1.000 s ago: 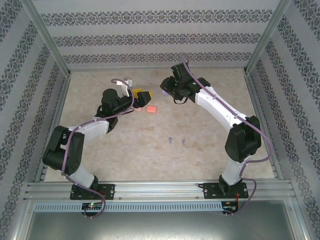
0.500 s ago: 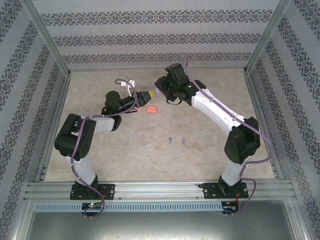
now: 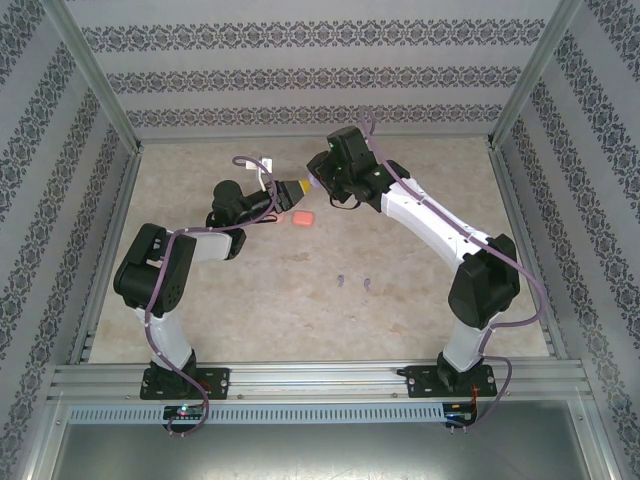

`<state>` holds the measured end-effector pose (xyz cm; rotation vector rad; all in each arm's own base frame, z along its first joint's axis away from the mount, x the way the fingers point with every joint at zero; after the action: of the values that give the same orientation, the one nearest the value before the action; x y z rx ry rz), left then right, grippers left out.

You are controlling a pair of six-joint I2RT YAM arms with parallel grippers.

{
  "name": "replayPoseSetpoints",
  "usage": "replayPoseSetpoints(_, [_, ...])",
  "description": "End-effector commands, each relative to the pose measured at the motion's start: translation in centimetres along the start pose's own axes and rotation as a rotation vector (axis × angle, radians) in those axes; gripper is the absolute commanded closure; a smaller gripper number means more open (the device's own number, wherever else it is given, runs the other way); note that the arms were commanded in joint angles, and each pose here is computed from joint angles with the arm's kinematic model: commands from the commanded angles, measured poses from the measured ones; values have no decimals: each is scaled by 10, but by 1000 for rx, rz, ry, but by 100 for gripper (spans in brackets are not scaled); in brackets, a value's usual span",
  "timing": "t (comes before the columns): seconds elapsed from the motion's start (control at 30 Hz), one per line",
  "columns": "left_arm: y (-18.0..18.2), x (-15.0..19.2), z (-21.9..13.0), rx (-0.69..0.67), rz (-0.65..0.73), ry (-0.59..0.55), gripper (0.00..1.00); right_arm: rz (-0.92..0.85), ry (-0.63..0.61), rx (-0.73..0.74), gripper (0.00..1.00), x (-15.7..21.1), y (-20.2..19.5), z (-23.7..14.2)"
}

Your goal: Insert the wireless bluetooth earbuds into the charging case

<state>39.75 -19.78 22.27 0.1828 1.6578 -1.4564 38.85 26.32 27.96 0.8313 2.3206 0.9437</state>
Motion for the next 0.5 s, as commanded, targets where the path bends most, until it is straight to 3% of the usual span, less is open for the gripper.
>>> replayPoseSetpoints(0.0, [-17,-5,7,80,54,-15,40,6,-19,-31,62,1,13,0])
replayPoseSetpoints(0.47, [-24,-4,-5,9,93,-45,37,11,-30,-7,62,3,7,6])
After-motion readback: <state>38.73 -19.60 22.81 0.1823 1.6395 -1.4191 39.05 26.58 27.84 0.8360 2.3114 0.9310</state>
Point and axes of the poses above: each hand's point on the last joint's axis, 136 mm out from that joint toward the fingers, its own z axis out along the fingers, its own y axis along the line the jaws close on, x = y × z, the point moved 6 cm from there along -z, back along the fingers
